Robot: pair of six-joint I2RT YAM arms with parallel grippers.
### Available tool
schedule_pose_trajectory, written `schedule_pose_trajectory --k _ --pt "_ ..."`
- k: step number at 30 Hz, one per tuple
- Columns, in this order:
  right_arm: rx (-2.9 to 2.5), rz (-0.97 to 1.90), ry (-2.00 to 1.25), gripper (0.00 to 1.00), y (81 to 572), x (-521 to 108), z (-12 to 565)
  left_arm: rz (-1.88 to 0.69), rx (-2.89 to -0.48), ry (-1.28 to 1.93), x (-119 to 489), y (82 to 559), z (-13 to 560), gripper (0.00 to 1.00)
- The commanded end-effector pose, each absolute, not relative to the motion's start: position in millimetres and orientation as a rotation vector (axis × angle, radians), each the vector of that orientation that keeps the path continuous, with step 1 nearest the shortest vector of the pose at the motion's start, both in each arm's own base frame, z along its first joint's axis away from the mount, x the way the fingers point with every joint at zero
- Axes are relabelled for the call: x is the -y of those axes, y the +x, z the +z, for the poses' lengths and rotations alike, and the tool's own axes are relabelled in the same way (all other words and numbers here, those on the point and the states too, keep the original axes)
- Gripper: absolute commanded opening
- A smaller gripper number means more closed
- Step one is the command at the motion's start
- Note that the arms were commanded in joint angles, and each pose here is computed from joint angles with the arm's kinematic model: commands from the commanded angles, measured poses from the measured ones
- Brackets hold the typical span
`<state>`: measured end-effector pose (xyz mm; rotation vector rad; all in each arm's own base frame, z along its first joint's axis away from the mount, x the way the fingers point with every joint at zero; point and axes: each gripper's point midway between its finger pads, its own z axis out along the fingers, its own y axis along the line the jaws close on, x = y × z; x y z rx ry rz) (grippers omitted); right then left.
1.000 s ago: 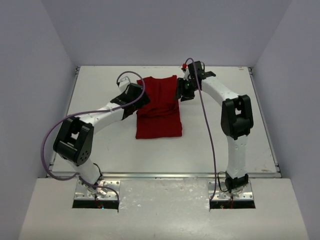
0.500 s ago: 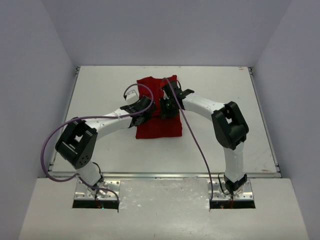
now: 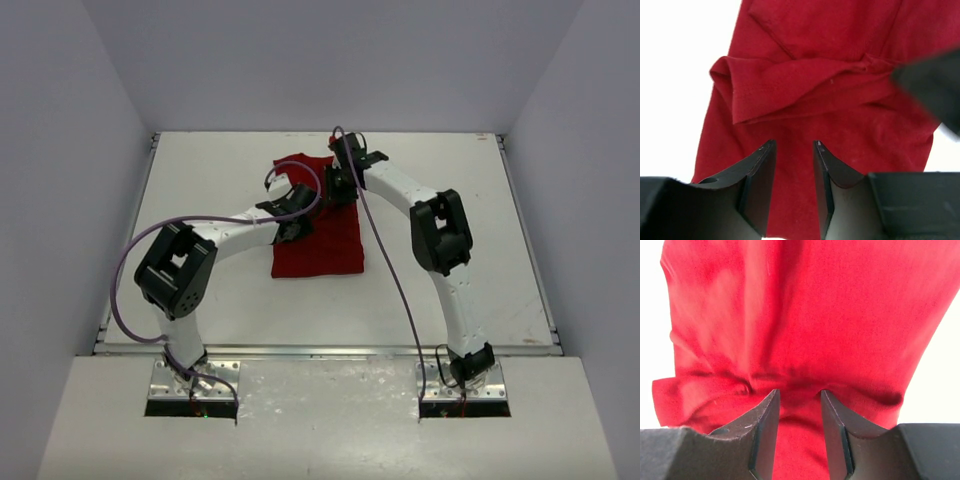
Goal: Fold and stack the t-shirts
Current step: Fold the tshirt
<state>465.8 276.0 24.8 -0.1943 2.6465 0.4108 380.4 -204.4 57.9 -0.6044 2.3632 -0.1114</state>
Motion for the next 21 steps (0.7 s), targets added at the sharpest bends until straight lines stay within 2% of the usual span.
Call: schedule_pose_trajectory --k 1,8,10,11,12,13,14,16,19,21 --pt "-2.565 0.532 -0.210 0.39 494 -283 51 -0.156 -2.365 -0.544 214 390 54 0.33" --pt "-2.442 0.587 -0.276 0.40 525 -294 95 -0.080 -2.378 -0.534 212 404 43 0.31" --pt "-2.447 0.568 -0.259 0.40 516 -286 107 -0.059 -2.370 -0.549 206 416 40 0.31" --pt "-2.485 0.560 -0.252 0.41 501 -279 87 -0.024 -2.375 -0.570 196 421 38 0.31" --pt "-2.431 0.571 -0.242 0.41 493 -275 115 0.004 -2.369 -0.585 190 426 38 0.31" --pt "-2.425 0.584 -0.221 0.42 484 -272 119 0.029 -2.343 -0.601 185 436 44 0.31" --pt "-2.462 0.598 -0.216 0.42 464 -266 97 0.058 -2.337 -0.602 178 440 45 0.31" --pt "-2.436 0.642 -0.203 0.42 442 -261 116 0.062 -2.301 -0.595 177 452 54 0.32" --pt "-2.506 0.688 -0.197 0.42 394 -252 93 0.022 -2.252 -0.532 182 476 69 0.35" --pt "-2.506 0.718 -0.194 0.42 379 -252 91 -0.018 -2.243 -0.524 185 489 74 0.36"
